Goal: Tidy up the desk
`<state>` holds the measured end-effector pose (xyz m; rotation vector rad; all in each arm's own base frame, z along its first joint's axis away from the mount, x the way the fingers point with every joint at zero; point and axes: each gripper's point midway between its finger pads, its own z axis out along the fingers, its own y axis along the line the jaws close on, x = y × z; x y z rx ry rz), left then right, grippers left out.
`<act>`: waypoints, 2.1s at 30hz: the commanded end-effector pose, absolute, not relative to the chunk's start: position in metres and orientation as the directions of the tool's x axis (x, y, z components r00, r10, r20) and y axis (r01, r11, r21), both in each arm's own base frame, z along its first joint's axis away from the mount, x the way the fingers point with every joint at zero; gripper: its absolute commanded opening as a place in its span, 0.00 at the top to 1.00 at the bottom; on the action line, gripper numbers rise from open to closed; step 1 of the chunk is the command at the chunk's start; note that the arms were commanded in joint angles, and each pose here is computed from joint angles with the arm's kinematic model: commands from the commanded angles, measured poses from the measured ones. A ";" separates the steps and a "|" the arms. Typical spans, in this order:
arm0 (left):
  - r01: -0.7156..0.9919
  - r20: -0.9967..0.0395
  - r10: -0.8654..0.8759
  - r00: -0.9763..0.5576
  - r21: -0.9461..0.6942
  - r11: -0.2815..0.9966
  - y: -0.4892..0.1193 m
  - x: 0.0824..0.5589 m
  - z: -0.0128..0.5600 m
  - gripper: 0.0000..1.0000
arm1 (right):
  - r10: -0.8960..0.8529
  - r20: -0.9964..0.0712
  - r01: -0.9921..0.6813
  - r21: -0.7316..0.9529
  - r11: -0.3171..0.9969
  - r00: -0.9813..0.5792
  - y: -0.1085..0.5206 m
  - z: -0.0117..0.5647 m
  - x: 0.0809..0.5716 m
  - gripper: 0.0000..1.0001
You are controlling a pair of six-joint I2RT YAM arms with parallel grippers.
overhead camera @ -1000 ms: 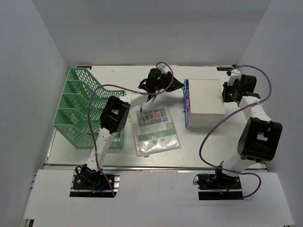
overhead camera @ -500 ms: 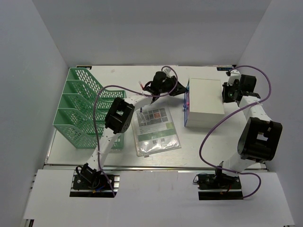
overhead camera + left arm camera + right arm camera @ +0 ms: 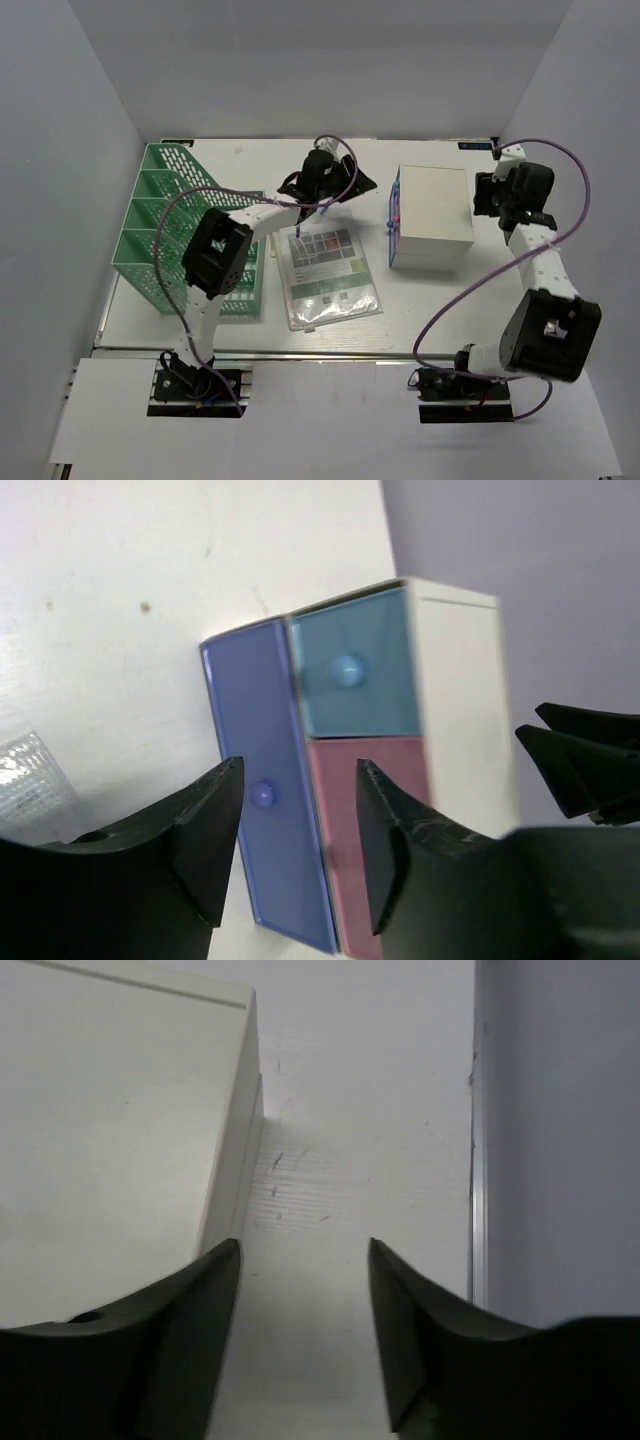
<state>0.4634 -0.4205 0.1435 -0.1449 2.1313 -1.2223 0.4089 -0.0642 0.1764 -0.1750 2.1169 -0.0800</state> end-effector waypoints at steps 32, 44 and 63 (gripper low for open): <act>0.450 -0.602 -0.267 -0.753 -0.766 0.458 -0.403 0.366 0.129 0.42 | -0.281 -0.937 -0.748 -0.033 0.663 -0.208 0.117 0.246 0.345 0.30; 0.395 -0.507 -0.326 -0.798 -0.849 0.351 -0.456 0.397 0.106 0.35 | -0.250 -0.937 -0.661 -0.028 0.750 -0.244 0.125 0.238 0.369 0.31; 0.325 -0.408 -0.365 -0.837 -0.907 0.268 -0.479 0.417 0.086 0.42 | -0.252 -0.931 -0.680 -0.006 0.733 -0.264 0.129 0.221 0.370 0.38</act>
